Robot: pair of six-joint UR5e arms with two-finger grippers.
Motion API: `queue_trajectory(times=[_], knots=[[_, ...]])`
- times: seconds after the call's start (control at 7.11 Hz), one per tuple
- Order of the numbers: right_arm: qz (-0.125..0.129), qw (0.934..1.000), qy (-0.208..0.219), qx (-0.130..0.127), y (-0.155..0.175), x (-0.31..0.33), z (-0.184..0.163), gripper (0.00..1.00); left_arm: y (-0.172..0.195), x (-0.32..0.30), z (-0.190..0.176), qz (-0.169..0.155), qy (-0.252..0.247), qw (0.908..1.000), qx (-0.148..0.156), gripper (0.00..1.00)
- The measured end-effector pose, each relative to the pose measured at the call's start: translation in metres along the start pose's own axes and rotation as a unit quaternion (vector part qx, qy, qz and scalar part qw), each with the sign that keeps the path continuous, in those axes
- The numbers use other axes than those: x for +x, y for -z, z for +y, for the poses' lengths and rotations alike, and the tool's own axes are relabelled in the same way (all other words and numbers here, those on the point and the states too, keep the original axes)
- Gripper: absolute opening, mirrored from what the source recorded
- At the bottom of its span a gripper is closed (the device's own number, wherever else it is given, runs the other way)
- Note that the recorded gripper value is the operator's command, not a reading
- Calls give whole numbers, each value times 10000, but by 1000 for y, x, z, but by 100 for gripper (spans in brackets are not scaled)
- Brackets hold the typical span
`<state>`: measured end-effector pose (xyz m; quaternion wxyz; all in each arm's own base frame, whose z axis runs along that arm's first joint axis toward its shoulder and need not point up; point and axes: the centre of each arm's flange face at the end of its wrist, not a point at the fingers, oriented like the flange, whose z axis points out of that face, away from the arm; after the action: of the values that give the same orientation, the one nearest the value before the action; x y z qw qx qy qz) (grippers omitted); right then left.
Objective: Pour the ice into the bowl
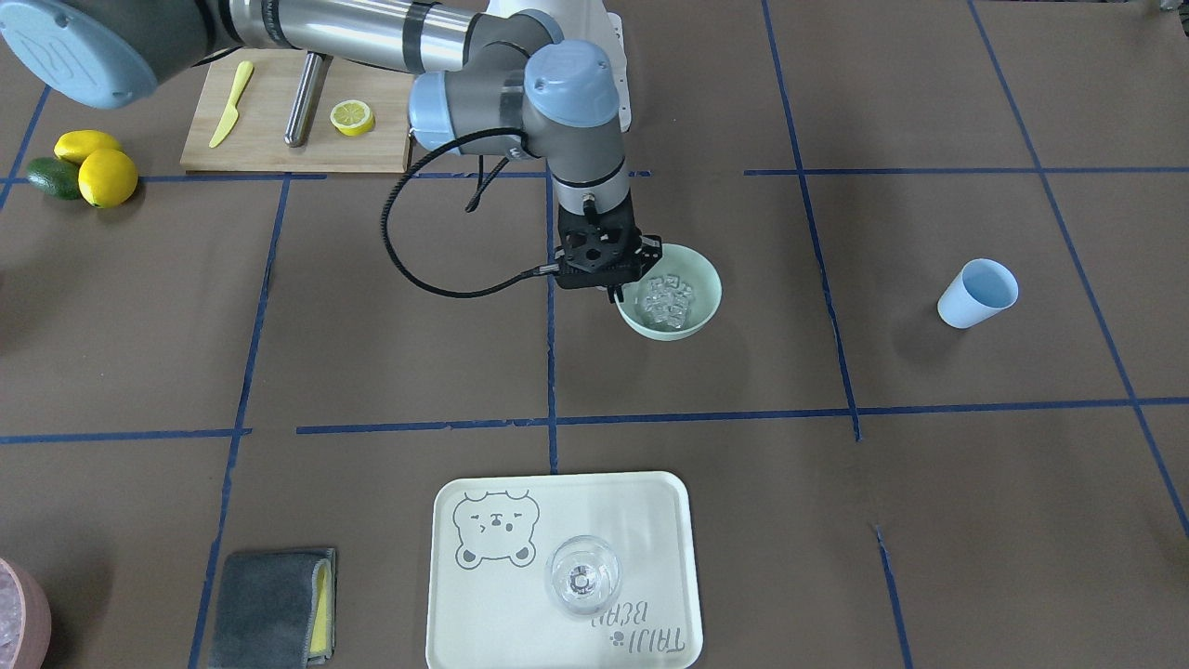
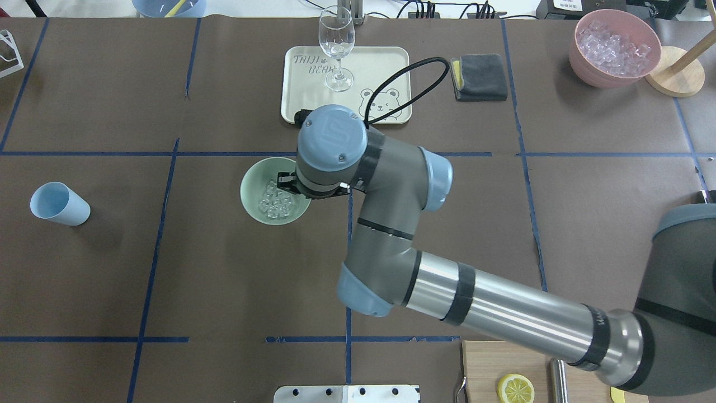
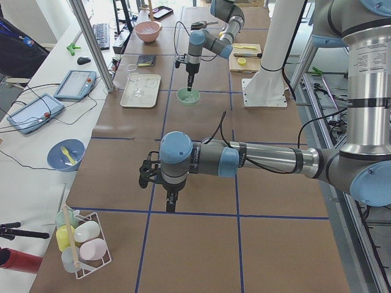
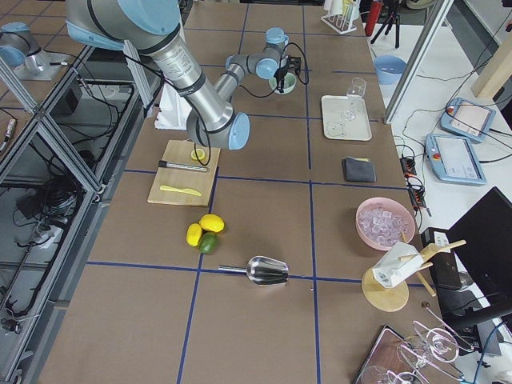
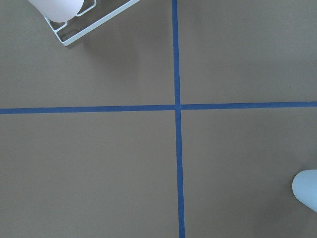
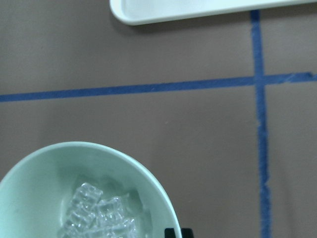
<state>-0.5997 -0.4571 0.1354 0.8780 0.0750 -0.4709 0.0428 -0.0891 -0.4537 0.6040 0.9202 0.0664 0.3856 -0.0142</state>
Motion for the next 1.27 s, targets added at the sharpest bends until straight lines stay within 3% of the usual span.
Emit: queue_trajectory(times=[0.28, 0.56, 0.7, 1.27], knots=[[-165, 9987, 447, -204, 55, 116, -41, 0, 0, 0, 0, 2, -9, 10000, -2, 100], [-53, 9941, 993, -430, 85, 245, -56, 0, -1, 2, -1, 34, -18, 10000, -10, 100], [69, 9912, 1242, -459, 89, 309, -53, 0, -1, 2, -1, 41, -18, 10000, -13, 100], [142, 9817, 1812, -571, 94, 542, 1, 0, -1, 2, -1, 52, -22, 10000, -11, 100]])
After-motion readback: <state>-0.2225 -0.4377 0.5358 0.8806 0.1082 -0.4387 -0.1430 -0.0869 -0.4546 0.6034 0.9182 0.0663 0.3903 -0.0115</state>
